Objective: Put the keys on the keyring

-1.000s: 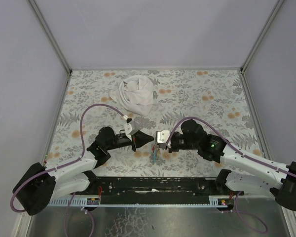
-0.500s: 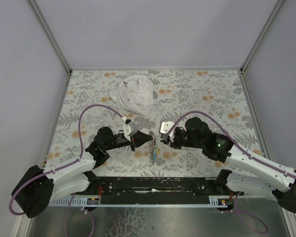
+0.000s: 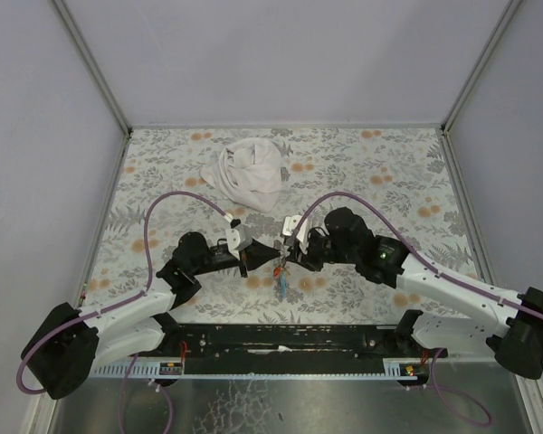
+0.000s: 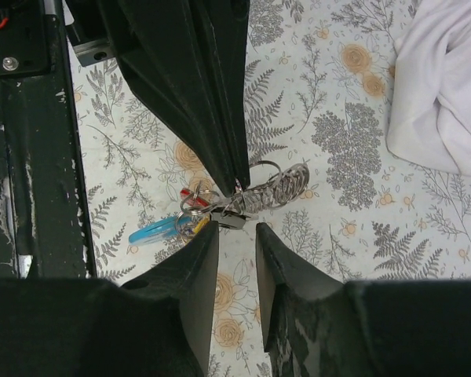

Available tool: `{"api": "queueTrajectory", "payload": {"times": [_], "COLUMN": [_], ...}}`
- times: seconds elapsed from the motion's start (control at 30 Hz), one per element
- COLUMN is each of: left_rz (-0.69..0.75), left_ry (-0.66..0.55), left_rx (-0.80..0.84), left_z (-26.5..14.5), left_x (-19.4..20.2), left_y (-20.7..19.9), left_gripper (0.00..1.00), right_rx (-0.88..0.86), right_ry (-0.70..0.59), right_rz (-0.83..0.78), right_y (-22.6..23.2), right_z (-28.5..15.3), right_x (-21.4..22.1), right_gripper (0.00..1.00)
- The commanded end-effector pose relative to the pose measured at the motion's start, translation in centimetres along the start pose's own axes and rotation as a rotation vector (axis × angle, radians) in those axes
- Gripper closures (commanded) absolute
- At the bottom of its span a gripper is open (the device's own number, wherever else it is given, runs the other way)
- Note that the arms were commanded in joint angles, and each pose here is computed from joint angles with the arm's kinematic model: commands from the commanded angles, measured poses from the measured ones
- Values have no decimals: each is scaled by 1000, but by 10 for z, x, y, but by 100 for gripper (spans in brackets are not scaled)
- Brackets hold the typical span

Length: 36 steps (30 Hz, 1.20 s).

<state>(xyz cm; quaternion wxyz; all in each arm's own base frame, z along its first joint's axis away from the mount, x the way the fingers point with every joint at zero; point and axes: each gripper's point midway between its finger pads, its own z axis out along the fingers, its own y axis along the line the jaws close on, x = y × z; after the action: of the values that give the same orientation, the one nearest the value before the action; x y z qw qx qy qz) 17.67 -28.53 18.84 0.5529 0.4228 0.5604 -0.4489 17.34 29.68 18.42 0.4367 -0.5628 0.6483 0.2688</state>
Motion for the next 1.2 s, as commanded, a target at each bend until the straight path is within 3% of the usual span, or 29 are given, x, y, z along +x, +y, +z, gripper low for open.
{"api": "queueTrajectory", "payload": {"times": [0.0, 0.33, 0.67, 0.9, 1.17], "left_rz": [46, 42, 42, -50, -376], "left_ry": [-33, -37, -72, -157, -273], "left_rx": [23, 44, 39, -69, -239], "left_z": [2, 4, 0, -7, -24], "left_x": [-14, -16, -24, -29, -31], "left_y": [-1, -4, -7, 3, 20], "left_gripper": [100, 100, 99, 60, 47], "right_rx": [-28, -68, -90, -72, -78], "right_ry": [-124, -145, -111, -133, -173], "right_rz": [-52, -68, -70, -97, -142], "right_y": [-6, -4, -2, -4, -2], "right_z": [1, 5, 8, 3, -3], "right_x": [-38, -38, -29, -33, -41], "right_gripper": [68, 76, 100, 100, 100]}}
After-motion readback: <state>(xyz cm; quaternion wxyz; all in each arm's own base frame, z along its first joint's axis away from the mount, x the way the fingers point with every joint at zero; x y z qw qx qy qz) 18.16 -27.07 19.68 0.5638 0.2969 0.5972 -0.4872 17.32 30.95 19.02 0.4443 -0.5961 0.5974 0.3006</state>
